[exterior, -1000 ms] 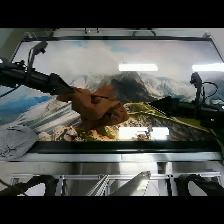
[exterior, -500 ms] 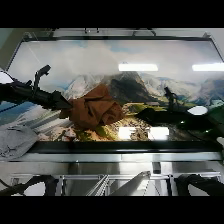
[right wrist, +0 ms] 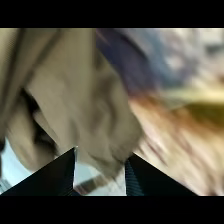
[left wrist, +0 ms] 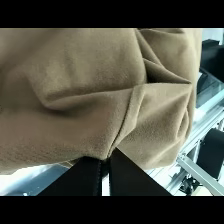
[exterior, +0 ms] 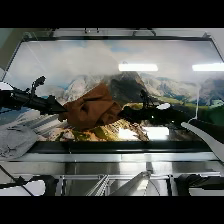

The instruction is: Fold the shirts.

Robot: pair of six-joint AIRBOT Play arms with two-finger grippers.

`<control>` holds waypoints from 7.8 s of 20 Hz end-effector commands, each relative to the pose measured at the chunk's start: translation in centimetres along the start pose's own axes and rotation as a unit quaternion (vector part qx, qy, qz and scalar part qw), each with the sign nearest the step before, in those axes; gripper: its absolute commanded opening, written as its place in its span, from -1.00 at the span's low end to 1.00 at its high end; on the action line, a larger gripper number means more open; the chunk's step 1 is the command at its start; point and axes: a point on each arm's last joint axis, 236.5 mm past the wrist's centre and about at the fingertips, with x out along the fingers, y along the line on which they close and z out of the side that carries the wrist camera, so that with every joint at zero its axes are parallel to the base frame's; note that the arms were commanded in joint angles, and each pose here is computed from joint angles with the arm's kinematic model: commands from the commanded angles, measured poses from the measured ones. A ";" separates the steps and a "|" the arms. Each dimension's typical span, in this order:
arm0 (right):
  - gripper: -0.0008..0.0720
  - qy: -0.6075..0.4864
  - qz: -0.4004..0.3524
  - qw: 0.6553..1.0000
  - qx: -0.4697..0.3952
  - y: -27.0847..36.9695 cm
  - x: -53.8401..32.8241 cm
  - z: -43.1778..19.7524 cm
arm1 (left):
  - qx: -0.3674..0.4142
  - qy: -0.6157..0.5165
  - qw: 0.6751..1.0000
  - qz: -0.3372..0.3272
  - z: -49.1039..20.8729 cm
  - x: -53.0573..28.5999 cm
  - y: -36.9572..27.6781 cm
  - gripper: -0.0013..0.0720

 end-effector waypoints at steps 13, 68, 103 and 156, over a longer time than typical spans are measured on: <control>-0.92 -0.210 0.170 0.924 -0.271 19.6 -29.1 2.8 | 0.174 -0.220 0.960 0.015 -1.1 -16.6 -15.2 -0.90; -0.11 -0.012 -0.080 0.997 -0.010 -12.2 -13.3 20.0 | -0.166 0.057 0.984 0.035 -11.9 12.7 1.7 0.62; 0.40 -0.075 -0.100 0.992 0.022 -9.8 -26.4 3.6 | -0.045 0.137 0.990 0.002 5.5 0.2 -0.2 0.95; -0.91 -0.355 0.015 0.876 -0.326 15.4 -38.5 12.0 | 0.360 -0.088 0.924 0.097 8.5 -9.4 -19.7 -0.88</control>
